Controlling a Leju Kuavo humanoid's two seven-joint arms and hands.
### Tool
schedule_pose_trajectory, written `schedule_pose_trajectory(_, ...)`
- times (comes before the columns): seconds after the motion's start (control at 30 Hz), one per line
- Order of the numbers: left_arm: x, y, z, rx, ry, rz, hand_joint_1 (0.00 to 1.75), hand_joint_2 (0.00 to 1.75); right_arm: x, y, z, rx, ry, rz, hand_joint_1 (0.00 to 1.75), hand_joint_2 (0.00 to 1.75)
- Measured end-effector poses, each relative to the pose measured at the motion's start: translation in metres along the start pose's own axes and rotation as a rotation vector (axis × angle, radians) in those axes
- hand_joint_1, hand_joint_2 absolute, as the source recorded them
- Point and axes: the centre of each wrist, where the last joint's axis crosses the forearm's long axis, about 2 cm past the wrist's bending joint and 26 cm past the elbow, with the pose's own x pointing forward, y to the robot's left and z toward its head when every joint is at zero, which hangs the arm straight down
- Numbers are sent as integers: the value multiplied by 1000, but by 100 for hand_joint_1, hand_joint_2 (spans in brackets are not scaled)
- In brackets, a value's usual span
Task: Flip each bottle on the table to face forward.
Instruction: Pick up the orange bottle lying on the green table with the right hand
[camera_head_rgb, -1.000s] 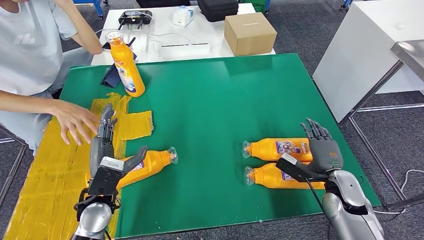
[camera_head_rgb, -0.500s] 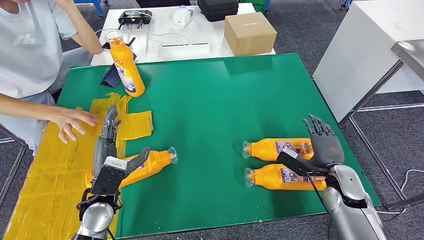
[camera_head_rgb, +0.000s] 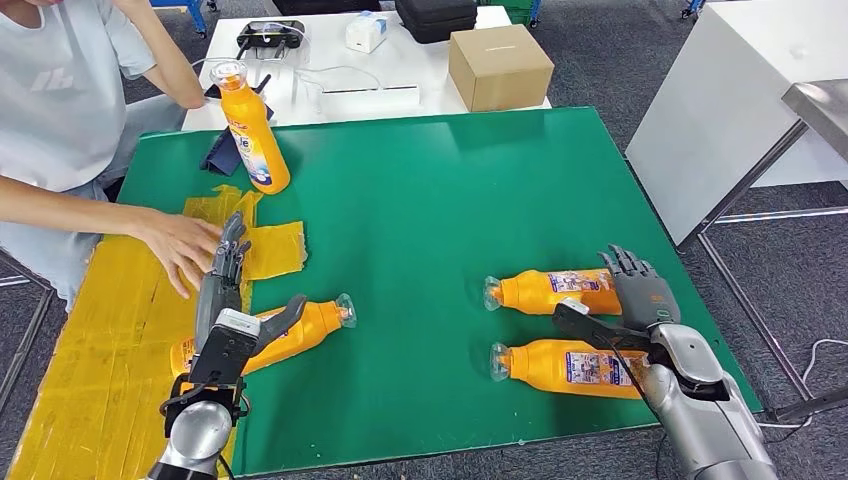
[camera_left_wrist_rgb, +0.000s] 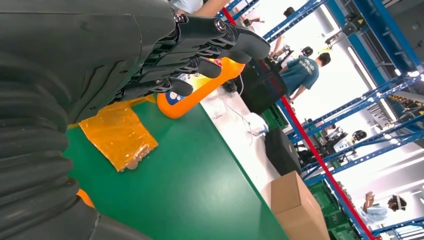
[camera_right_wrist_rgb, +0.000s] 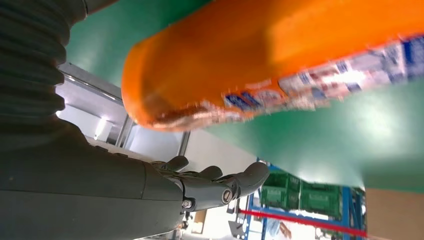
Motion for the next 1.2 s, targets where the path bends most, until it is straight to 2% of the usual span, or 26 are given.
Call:
schedule_pose_trajectory(0.43,-1,-5,-4,-14,-3,22,0,175,-2,11,-13,95,-41,55,0,175)
schedule_pose_trajectory(0.67,-1,-6,-6,-13,-3,28,0,175,8,13,-22,101,-73,135,3,175)
schedule_pose_trajectory(0.7,-1,-6,-7,-15,-4,29,0,175,10,13,-24,105,-77,144,11,175)
schedule_pose_trajectory(0.83,-1,-8,-7,-22,-4,31,0,175,16,16,-27,125,-93,175,156,175)
schedule_pose_trajectory(0.97,-1,-9,-7,-23,-4,32,0,175,19,21,-28,137,-110,196,174,175)
schedule_pose_trajectory(1.2,-1,-9,-7,-23,-4,34,0,175,25,23,-30,118,-99,199,175,175)
